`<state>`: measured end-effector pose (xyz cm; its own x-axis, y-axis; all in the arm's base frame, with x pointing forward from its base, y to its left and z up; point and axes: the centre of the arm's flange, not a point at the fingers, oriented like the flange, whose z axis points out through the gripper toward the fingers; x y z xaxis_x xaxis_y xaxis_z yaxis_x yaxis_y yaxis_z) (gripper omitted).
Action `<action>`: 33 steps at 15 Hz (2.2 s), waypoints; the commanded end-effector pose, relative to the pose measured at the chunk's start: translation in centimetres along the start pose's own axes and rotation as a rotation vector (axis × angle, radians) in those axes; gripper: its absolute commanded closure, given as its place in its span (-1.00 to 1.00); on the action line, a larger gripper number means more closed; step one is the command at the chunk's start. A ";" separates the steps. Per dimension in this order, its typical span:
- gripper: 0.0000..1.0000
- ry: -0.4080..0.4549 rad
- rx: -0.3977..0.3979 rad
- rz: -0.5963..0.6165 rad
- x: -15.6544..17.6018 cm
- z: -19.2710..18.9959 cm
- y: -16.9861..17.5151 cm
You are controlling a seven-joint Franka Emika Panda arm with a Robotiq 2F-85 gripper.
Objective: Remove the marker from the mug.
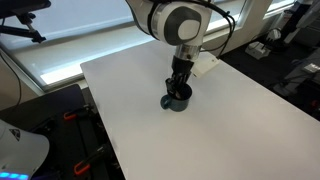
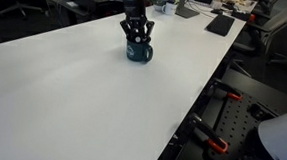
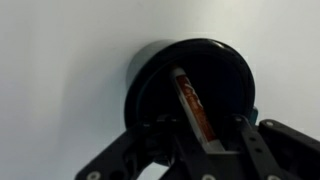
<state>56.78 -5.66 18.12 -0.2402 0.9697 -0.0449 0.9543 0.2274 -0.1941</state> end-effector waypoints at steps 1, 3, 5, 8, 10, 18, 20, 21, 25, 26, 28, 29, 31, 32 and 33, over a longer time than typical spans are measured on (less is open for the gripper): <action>0.87 -0.004 0.002 -0.029 0.5 0.7 -0.3; 0.93 -0.002 0.005 -0.027 0.5 0.8 -0.3; 0.90 -0.002 0.005 -0.024 0.4 0.7 -0.3; 0.90 -0.003 0.001 0.002 0.5 -0.5 -0.4; 0.90 -0.001 -0.005 0.045 0.5 -2.3 -0.7; 0.90 -0.037 -0.108 0.244 2.5 -12.1 -1.6; 0.90 -0.012 -0.160 0.340 3.4 -13.3 -0.7; 0.90 0.012 -0.182 0.399 3.8 -13.5 -0.3; 0.90 0.122 -0.182 0.606 4.5 -12.0 2.0; 0.90 0.147 -0.159 0.657 4.6 -11.1 2.6; 0.90 0.208 -0.127 0.750 4.7 -9.6 3.2; 0.90 0.247 -0.109 0.790 5.0 -8.8 3.3; 0.90 0.292 -0.079 0.827 5.7 -7.3 3.6; 0.90 0.296 -0.062 0.819 6.4 -6.3 3.7; 0.90 0.289 -0.048 0.817 7.0 -5.3 3.8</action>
<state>59.34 0.97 24.12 0.5439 0.8345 0.0882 0.8355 -0.5288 -0.1491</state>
